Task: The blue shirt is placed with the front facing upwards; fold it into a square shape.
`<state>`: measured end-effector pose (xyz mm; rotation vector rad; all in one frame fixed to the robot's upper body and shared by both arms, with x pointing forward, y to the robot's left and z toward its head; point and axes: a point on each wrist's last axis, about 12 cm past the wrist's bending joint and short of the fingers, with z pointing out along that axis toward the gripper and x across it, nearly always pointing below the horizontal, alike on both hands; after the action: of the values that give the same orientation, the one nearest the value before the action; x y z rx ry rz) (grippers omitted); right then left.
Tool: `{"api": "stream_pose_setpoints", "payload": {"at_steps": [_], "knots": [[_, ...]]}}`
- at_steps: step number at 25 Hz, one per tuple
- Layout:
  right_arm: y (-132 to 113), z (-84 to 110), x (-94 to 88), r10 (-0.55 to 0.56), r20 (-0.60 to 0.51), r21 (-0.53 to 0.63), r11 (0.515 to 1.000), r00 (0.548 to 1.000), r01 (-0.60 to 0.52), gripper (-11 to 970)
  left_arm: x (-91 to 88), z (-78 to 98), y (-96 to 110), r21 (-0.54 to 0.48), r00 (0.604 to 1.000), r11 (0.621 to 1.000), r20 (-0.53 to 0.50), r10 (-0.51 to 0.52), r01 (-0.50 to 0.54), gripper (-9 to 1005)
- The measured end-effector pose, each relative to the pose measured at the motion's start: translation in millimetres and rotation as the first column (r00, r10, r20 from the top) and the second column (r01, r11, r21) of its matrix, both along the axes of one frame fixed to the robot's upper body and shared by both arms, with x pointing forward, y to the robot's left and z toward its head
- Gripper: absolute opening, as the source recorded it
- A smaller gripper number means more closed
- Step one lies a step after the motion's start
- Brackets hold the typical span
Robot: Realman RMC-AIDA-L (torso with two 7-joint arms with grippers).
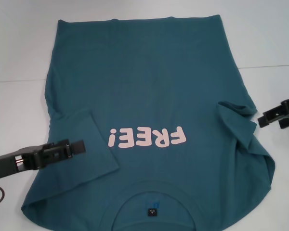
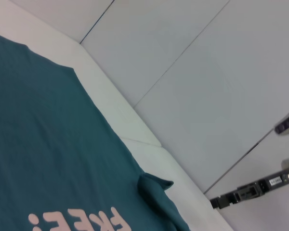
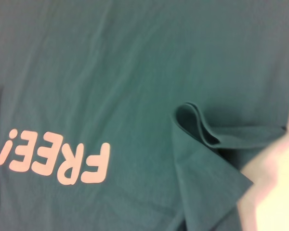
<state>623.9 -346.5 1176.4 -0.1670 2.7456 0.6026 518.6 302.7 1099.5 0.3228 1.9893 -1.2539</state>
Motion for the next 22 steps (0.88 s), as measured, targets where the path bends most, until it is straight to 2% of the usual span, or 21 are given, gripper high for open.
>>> {"api": "stream_pose_setpoints", "payload": {"at_steps": [7, 22], "knots": [[-15, -22.4, -1.1, -0.112, 0.003, 0.010, 0.994, 0.994, 0.112, 768, 1.5, 2.2, 0, -0.012, 1.000, 1.000, 0.012, 0.006, -0.006, 949], [8, -50.0, 12.8, -0.156, 0.064, -0.003, 0.988, 0.986, 0.157, 765, -1.0, -0.4, 3, -0.009, 1.000, 1.000, 0.004, 0.021, -0.021, 949]]}}
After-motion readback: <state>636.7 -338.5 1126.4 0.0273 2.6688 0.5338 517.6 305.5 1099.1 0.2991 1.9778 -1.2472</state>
